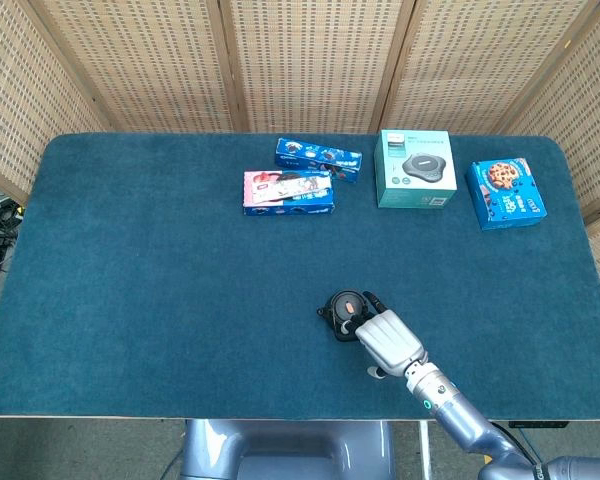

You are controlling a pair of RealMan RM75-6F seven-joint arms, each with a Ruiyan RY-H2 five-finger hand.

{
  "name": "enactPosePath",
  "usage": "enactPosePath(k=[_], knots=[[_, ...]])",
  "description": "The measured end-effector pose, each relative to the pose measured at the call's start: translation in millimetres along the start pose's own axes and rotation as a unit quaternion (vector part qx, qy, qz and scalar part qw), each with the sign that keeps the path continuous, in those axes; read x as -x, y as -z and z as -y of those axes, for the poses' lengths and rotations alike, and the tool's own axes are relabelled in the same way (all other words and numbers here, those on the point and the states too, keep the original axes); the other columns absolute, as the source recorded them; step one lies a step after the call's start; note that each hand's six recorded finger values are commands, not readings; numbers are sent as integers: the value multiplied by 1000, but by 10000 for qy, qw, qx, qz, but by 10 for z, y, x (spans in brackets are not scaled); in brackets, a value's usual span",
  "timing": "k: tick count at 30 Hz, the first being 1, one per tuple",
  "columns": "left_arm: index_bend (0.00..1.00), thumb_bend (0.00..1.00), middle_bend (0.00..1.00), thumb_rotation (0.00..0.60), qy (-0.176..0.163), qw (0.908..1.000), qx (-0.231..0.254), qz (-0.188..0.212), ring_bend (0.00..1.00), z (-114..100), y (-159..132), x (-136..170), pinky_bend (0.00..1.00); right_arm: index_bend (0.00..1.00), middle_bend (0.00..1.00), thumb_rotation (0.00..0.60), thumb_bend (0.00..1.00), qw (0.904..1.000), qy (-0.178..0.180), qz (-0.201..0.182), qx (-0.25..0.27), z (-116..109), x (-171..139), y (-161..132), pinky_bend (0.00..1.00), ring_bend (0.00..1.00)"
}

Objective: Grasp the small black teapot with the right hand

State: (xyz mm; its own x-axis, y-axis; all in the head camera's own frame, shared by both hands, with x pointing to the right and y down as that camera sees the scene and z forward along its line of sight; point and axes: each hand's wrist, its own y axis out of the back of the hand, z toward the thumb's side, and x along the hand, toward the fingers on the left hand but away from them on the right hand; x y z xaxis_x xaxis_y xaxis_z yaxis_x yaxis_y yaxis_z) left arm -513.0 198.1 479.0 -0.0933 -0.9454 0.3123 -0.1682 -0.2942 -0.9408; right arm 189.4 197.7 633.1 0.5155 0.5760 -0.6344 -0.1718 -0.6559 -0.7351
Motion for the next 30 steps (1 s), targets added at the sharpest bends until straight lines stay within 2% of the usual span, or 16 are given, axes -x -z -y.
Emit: enactPosePath(k=[13,21,27,30], knots=[[0,0,0,600,-13,10000,35,4,0,-13,7,5,0,370,466,600,0,9996,-205,-51,-194,111,80,-83,0,460],[0,0,0,600,-33,10000,79,-4,0,-31,26,0,0,387,487,600,0,9985,-466,-83,-284,188,170,-143,0,474],[0,0,0,600,-49,9999,108,-10,0,-44,38,1,0,399,539,600,0,9975,-578,-102,-391,224,223,-186,0,516],[0,0,0,600,-54,9999,124,-20,0,-50,49,-2,0,398,596,600,0,9971,-606,-106,-456,230,257,-205,0,546]])
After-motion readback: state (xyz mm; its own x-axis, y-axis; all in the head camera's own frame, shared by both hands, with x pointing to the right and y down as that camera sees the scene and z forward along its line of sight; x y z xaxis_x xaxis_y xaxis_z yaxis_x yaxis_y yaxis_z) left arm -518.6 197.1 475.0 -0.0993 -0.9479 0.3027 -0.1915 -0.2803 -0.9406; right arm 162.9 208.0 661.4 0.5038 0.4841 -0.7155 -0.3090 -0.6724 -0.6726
